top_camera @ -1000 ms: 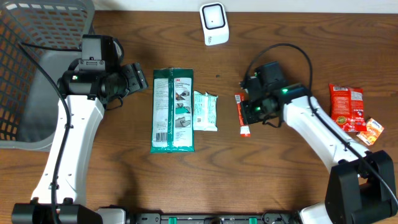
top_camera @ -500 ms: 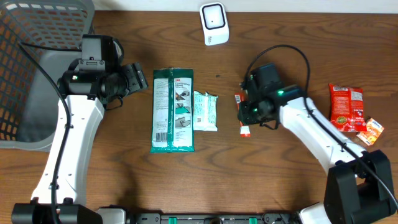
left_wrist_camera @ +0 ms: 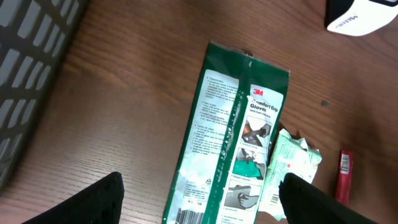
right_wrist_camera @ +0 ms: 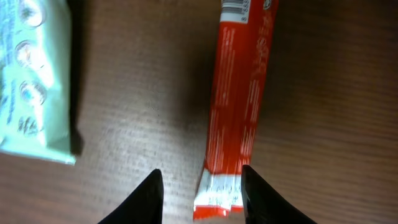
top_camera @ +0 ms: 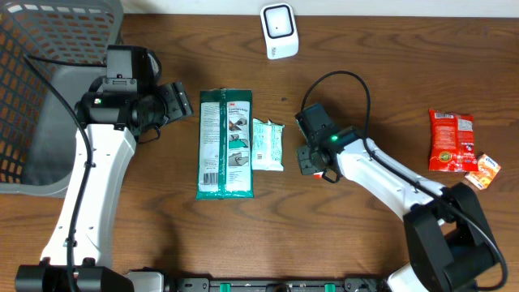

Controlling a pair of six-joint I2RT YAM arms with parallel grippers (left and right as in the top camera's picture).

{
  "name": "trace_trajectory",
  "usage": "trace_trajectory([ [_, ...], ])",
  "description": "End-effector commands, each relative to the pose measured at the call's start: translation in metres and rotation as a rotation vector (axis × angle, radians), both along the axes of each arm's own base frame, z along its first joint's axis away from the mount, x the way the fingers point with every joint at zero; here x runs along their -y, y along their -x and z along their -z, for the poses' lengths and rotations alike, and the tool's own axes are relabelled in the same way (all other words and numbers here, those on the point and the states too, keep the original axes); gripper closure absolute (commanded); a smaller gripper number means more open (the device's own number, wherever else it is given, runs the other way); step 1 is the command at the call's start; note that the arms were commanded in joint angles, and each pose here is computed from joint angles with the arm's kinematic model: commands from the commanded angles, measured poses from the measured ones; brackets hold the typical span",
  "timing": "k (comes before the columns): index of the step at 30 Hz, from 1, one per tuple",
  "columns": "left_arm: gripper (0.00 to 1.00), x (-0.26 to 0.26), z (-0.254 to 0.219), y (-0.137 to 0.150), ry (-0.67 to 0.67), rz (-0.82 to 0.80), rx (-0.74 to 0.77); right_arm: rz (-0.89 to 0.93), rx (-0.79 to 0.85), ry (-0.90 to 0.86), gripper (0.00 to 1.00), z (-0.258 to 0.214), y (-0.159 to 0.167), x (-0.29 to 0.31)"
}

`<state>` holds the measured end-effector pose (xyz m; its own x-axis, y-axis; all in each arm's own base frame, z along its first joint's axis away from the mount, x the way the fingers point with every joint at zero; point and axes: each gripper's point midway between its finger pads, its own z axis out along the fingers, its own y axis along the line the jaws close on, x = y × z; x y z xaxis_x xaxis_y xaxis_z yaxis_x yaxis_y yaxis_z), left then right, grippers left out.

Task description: Scan the item barcode

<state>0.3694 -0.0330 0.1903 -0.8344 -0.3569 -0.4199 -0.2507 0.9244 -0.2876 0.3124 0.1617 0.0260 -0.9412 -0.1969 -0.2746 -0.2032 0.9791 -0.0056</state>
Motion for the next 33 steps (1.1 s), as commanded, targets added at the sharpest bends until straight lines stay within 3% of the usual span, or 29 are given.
trace_trajectory([
  [1,0.19,-0.003,0.004,-0.001,-0.016,0.004,-0.009,0.051,-0.01,0.033,0.59,0.015,-0.003,0.009],
  [21,0.19,-0.003,0.004,-0.001,-0.016,0.004,-0.009,0.113,0.155,-0.037,0.59,0.017,-0.06,0.015],
  [33,0.19,-0.003,0.004,0.0,-0.016,0.004,-0.009,0.112,0.116,-0.017,0.61,0.04,-0.057,0.017],
])
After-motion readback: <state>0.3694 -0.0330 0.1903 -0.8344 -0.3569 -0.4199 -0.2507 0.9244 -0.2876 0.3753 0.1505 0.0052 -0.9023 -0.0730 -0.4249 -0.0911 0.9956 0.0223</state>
